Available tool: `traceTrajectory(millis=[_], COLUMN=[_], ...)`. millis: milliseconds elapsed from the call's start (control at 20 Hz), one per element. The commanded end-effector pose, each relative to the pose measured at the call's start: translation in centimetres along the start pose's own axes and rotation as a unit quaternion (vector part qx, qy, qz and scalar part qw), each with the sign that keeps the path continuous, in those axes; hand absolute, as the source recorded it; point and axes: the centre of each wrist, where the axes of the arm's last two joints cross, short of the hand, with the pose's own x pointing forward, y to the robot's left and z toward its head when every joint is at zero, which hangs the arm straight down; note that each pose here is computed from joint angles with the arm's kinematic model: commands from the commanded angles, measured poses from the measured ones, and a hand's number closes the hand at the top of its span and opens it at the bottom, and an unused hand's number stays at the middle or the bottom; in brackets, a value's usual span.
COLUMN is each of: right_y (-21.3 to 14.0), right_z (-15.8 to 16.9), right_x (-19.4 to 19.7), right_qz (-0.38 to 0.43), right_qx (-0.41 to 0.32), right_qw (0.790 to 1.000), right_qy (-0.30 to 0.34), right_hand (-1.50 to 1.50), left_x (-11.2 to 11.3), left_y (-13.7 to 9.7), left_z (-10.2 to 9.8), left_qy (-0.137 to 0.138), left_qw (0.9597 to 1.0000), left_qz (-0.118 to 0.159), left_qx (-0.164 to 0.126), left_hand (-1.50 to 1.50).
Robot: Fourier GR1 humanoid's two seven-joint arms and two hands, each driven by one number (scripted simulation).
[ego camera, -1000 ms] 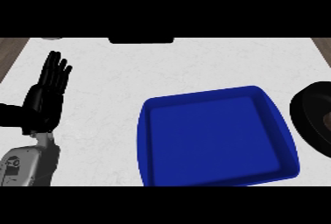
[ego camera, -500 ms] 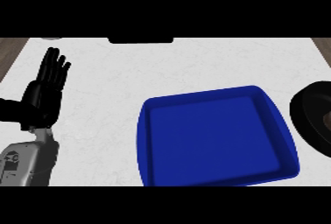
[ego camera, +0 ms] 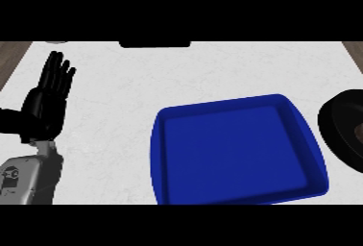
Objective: Pick the cupcake from the tray and place it in the pot
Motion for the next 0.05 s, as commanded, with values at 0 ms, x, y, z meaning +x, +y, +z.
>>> traceTrajectory(millis=[0], right_y=[-3.81], right_z=[-0.54], right_x=[-0.87], right_qz=[0.008], right_qx=[-0.011], right_qw=[1.0], right_qy=[-0.007], right_hand=[-1.5], left_x=[0.2], left_y=[-0.73], left_z=[-0.58], left_qy=[-0.001], left_qw=[1.0], left_qz=[0.001], left_qx=[-0.001], left_hand=[0.0])
